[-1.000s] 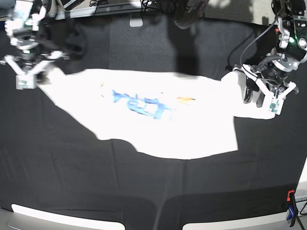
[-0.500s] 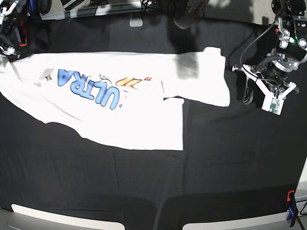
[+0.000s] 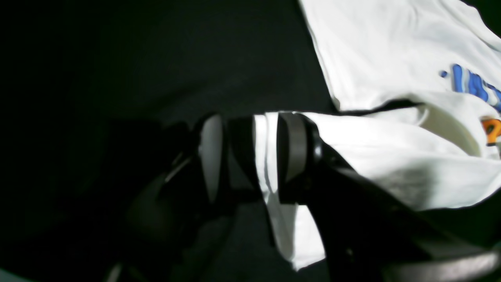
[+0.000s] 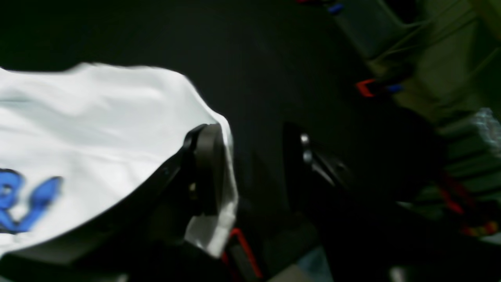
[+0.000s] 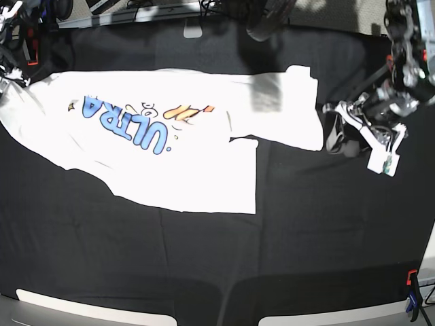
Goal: Layout the t-shirt on the table in an organized manner, then fold the t-shirt properly
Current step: 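Hold the shirt edge with the left gripper and pull it outward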
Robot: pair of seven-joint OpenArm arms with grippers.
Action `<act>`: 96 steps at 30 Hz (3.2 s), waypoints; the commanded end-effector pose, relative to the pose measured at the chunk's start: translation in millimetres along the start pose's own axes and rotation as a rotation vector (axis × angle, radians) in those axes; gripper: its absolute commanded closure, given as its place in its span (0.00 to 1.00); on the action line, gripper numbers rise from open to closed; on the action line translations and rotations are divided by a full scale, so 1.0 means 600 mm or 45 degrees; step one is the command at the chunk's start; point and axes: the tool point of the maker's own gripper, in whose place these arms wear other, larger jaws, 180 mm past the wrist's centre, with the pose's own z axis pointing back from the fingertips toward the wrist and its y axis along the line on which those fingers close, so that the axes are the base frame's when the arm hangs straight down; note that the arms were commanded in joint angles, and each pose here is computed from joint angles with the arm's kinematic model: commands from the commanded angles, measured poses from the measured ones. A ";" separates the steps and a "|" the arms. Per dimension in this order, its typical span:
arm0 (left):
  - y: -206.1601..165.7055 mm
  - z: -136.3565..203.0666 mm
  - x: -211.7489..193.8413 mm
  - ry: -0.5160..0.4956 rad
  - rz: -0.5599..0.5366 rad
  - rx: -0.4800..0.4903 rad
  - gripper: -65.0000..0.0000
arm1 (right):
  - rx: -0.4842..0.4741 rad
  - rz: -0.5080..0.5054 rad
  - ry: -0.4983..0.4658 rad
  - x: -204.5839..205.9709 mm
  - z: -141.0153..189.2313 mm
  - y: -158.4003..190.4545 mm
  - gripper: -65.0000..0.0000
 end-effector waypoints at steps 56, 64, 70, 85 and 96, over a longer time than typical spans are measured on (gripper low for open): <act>-0.042 -0.045 -0.055 0.018 0.144 -0.377 0.66 | 0.082 -0.092 -0.098 0.037 0.004 0.013 0.63; -0.046 -0.049 -0.070 0.028 0.291 -0.449 0.66 | 0.088 -0.094 -0.099 0.037 0.004 0.015 0.63; -0.108 -0.017 -0.070 0.054 0.266 -0.743 0.66 | 0.094 -0.094 -0.101 0.038 0.004 0.016 0.63; -0.056 -0.045 -0.074 0.030 0.190 -0.492 0.71 | 0.094 -0.094 -0.101 0.038 0.004 0.016 0.63; -0.068 -0.044 -0.085 0.058 0.343 -0.520 0.71 | 0.095 -0.094 -0.103 0.038 0.004 0.016 0.63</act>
